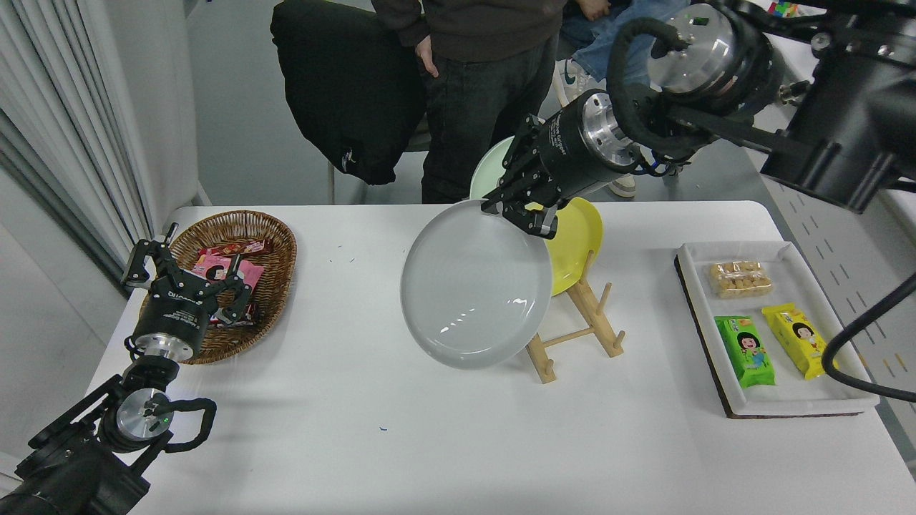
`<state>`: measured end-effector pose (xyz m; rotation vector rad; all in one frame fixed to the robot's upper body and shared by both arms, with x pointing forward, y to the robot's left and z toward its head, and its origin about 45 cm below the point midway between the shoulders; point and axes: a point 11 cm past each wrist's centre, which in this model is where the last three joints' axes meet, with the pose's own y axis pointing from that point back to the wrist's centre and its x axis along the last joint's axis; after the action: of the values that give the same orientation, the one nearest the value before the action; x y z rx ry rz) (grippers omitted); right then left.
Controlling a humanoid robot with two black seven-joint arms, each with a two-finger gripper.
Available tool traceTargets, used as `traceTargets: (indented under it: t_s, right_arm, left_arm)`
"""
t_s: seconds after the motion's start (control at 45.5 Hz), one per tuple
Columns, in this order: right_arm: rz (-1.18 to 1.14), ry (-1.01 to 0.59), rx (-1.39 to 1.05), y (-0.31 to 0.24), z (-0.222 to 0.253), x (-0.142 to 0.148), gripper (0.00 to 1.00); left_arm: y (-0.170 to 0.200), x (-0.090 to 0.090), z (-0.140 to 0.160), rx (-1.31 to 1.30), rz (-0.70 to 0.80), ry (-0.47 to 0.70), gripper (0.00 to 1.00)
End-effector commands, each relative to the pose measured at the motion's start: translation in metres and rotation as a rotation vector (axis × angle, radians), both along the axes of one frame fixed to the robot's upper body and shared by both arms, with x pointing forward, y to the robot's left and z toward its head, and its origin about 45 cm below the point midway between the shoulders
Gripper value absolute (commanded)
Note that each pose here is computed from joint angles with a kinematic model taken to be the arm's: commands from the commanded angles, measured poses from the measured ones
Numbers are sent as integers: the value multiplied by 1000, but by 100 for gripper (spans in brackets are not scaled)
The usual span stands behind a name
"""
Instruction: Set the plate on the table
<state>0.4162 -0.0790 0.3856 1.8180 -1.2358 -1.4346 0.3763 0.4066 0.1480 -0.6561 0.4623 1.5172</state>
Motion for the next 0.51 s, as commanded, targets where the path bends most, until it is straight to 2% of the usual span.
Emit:
traceTargets:
  t_s: [0.0, 0.22, 0.484]
  right_arm:
    - [-55, 87, 16, 24, -21, -1, 0]
    - [-75, 132, 44, 33, -36, -4, 0]
    - [-126, 277, -15, 26, -91, -20, 0]
  left_arm:
    - [0, 0, 0, 0, 1, 0, 98]
    - [0, 0, 0, 0, 1, 0, 98]
    - [0, 0, 0, 0, -1, -1, 98]
